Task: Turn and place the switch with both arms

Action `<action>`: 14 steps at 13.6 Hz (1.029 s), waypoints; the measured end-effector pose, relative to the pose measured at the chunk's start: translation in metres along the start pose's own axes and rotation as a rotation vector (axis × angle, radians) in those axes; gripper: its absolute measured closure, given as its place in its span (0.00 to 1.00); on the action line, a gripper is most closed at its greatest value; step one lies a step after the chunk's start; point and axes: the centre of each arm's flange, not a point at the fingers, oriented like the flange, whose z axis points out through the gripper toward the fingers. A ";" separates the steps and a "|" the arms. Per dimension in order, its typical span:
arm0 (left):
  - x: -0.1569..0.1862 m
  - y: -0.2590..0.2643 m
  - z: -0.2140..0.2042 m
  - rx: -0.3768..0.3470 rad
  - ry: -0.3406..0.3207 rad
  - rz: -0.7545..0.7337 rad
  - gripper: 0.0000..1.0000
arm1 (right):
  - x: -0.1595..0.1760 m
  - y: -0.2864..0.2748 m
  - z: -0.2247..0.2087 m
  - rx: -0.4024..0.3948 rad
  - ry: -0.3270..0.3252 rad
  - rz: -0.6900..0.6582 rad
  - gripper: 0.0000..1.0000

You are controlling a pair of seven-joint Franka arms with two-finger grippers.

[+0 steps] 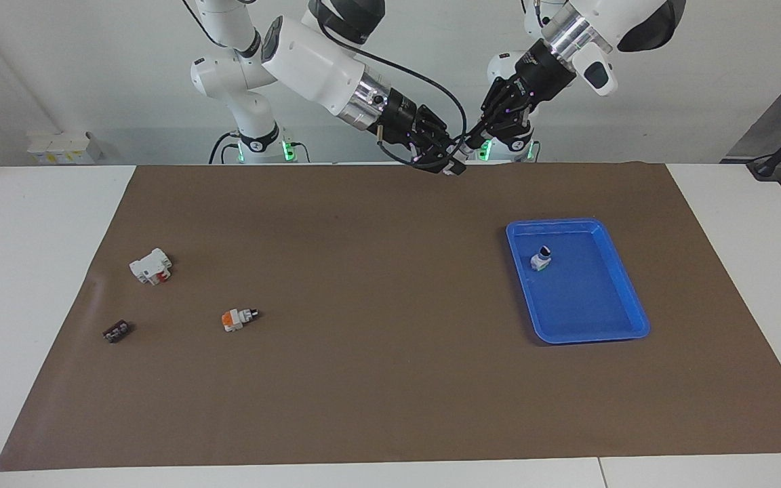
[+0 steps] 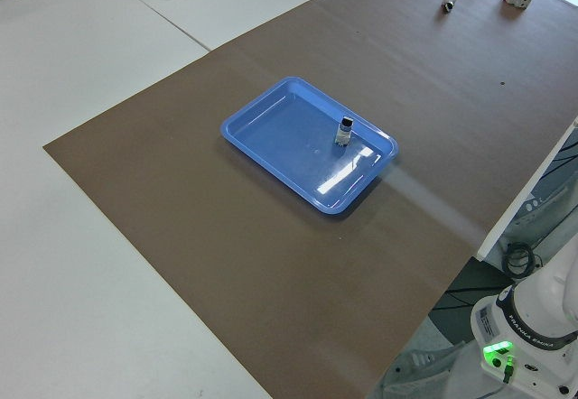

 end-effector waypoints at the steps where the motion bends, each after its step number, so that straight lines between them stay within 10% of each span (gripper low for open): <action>1: 0.001 0.000 0.001 -0.002 0.000 -0.007 0.90 | 0.001 0.000 0.001 0.000 0.001 0.001 0.58; 6: 0.002 -0.001 0.002 -0.006 0.001 -0.029 0.90 | 0.002 -0.001 0.002 -0.002 0.002 0.003 0.58; 11: 0.011 0.004 -0.009 -0.043 0.000 -0.049 0.90 | -0.002 0.007 -0.002 -0.035 0.061 -0.060 0.05; 14: 0.016 0.006 -0.010 -0.059 0.004 -0.045 0.90 | -0.001 0.006 -0.020 -0.065 0.074 -0.097 0.01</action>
